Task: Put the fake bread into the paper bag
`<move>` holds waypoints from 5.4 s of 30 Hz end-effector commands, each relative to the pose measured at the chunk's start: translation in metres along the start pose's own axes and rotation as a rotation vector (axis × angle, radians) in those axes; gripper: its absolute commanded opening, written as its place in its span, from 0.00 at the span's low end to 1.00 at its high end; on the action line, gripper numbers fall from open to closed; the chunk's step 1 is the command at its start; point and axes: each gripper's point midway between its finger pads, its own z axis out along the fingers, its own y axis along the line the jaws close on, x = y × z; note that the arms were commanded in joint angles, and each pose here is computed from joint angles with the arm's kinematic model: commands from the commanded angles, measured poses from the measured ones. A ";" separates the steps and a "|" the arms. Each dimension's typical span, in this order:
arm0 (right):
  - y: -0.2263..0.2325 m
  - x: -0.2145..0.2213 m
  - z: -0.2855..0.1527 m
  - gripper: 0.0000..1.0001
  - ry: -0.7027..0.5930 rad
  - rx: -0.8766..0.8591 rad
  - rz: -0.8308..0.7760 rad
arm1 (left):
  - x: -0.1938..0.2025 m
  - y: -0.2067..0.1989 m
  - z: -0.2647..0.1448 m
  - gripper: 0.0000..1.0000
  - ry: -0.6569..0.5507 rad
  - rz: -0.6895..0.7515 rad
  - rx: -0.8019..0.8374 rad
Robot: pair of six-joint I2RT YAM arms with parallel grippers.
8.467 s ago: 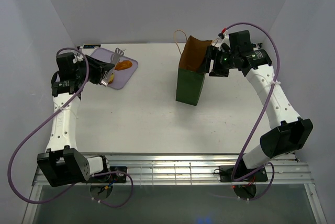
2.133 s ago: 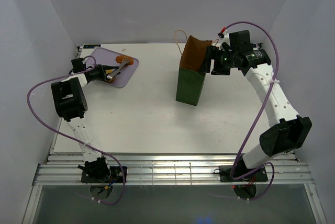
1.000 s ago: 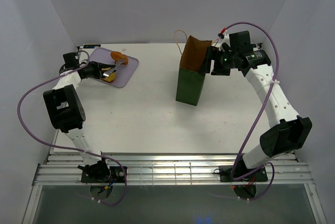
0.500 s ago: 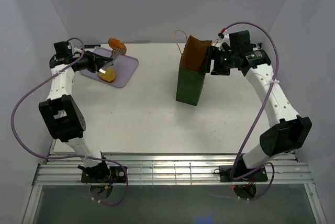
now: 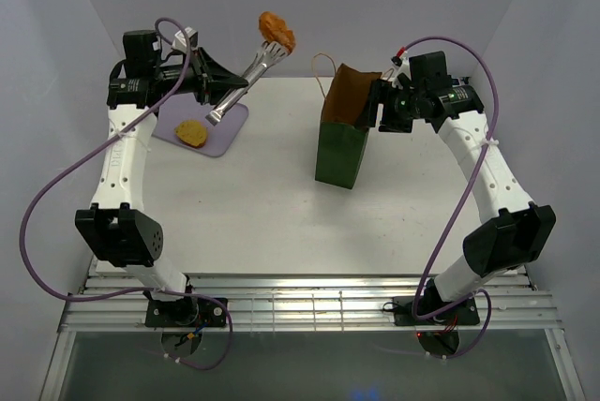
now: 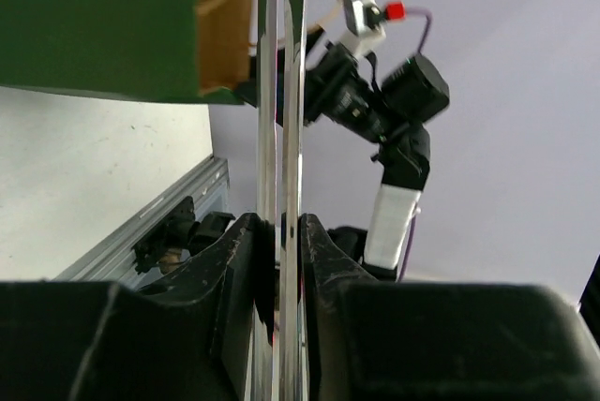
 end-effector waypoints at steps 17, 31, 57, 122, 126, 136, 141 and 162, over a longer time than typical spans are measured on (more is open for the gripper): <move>-0.002 -0.028 -0.007 0.73 -0.074 0.055 0.034 | 0.123 -0.088 0.034 0.00 0.214 0.273 0.127; -0.009 -0.028 -0.010 0.70 -0.079 0.084 0.043 | 0.145 -0.037 0.064 0.00 0.288 0.159 -0.008; -0.002 -0.024 -0.009 0.71 -0.066 0.030 0.022 | 0.133 -0.024 0.081 0.47 0.288 0.125 -0.050; 0.008 -0.008 -0.002 0.72 -0.046 -0.066 0.022 | -0.101 0.248 -0.143 0.49 -0.587 -0.233 -0.557; 0.012 -0.010 -0.003 0.72 -0.045 -0.080 0.021 | -0.096 0.274 -0.131 0.49 -0.565 -0.250 -0.572; 0.013 -0.007 -0.006 0.72 -0.040 -0.086 0.019 | -0.103 0.305 -0.115 0.49 -0.542 -0.232 -0.600; 0.012 -0.008 -0.006 0.72 -0.042 -0.082 0.016 | -0.105 0.308 -0.116 0.49 -0.549 -0.239 -0.609; 0.010 -0.010 -0.006 0.72 -0.058 -0.067 0.011 | -0.122 0.320 -0.112 0.49 -0.498 -0.312 -0.626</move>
